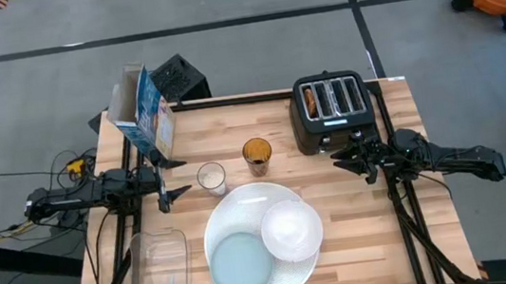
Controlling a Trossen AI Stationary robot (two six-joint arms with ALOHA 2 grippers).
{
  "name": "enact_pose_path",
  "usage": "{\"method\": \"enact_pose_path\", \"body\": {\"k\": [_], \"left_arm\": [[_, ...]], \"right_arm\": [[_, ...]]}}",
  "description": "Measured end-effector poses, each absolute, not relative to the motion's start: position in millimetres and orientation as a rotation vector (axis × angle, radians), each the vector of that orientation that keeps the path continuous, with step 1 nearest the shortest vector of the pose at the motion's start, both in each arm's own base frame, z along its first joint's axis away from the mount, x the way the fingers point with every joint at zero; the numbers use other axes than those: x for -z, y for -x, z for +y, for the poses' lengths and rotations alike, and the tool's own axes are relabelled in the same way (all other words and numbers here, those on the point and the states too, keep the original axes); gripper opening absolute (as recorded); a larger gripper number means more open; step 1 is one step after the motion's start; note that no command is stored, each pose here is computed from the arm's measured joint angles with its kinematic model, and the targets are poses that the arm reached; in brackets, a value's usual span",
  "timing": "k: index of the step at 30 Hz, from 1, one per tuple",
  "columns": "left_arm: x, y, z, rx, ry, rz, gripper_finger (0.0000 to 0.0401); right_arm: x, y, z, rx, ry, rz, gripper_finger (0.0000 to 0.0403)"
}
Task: Arrange a breakfast setting
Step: Pour the cereal into the white bowl
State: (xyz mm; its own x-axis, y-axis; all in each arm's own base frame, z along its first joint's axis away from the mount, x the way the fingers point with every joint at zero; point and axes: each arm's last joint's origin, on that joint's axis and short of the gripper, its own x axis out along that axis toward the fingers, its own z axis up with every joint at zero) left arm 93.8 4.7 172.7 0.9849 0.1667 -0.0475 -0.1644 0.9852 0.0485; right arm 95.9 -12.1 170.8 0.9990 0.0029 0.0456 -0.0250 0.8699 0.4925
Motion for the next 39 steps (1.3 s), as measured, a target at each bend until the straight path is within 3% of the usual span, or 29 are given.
{"method": "enact_pose_path", "body": {"k": [17,29,39], "left_arm": [[-176.5,-94.0,4.8,-0.170,0.455,-0.036,0.0346],[-173.5,-93.5,6.5,-0.237,0.526,-0.023,0.0346],[-173.6,-93.1,8.0,-0.289,0.382,-0.017,0.0346]], "right_arm": [[-170.8,-95.9,-12.1,-0.015,-0.515,-0.044,0.0178],[-170.8,-95.9,-12.1,-0.015,-0.515,-0.044,0.0178],[-170.8,-95.9,-12.1,-0.015,-0.516,-0.044,0.0178]]}}
